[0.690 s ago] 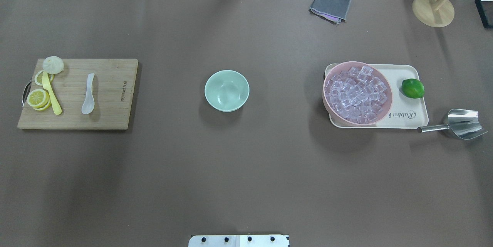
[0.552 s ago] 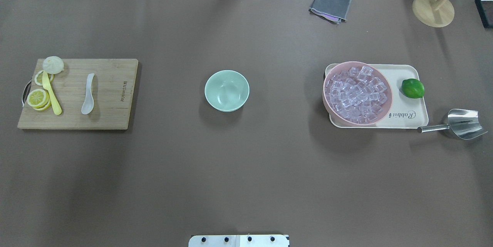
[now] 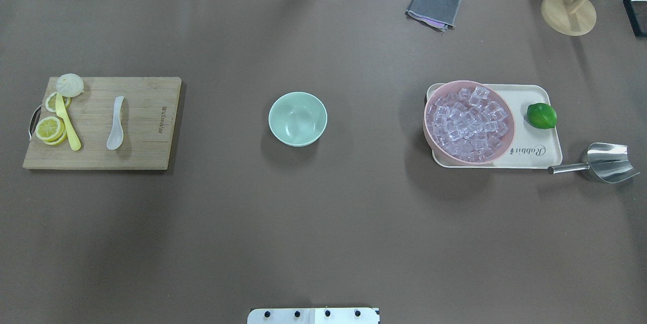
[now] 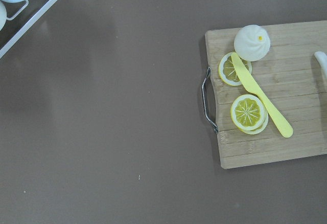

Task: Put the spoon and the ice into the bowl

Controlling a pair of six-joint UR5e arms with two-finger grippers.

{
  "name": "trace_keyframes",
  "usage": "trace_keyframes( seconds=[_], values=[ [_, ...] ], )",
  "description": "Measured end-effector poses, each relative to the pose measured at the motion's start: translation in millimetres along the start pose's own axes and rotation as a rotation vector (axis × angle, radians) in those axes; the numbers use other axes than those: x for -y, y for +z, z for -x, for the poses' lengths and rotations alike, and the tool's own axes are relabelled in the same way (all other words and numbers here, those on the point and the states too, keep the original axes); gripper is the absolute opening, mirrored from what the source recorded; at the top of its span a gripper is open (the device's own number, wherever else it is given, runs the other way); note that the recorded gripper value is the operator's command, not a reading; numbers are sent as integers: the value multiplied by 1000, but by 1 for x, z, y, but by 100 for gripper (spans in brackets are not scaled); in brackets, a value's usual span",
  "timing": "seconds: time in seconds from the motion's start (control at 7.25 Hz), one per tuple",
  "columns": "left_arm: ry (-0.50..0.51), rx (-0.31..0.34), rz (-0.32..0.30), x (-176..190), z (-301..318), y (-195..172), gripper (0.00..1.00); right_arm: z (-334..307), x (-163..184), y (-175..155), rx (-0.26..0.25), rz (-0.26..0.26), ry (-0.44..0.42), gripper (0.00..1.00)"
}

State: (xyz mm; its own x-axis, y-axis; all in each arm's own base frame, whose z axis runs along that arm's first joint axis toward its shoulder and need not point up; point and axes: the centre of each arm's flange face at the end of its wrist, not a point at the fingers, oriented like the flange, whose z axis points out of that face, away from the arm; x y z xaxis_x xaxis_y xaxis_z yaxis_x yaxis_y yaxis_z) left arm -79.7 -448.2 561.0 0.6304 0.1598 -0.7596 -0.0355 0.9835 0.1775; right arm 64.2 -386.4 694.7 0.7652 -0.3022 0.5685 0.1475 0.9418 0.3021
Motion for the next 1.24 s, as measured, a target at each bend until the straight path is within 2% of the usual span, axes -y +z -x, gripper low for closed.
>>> trace_keyframes(
  seconds=[0.28, 0.55, 0.83, 0.97, 1.1, 1.24],
  values=[
    [37, 0, -29, 17, -12, -11, 98, 6, 13, -9, -10, -121, -37, 100],
    [115, 2, -95, 47, -26, -23, 98, 15, 31, -23, -7, -201, -53, 100],
    [214, 7, -176, 69, -34, -30, 98, 23, 50, -35, 3, -243, -21, 100],
    [279, 8, -224, 73, -36, -28, 98, 28, 61, -40, 17, -259, 28, 100],
    [324, -7, -248, 77, -42, -18, 98, 43, 77, -47, 44, -273, 82, 100],
    [319, -40, -239, 86, -61, -2, 99, 70, 94, -51, 81, -279, 137, 100]
  ],
)
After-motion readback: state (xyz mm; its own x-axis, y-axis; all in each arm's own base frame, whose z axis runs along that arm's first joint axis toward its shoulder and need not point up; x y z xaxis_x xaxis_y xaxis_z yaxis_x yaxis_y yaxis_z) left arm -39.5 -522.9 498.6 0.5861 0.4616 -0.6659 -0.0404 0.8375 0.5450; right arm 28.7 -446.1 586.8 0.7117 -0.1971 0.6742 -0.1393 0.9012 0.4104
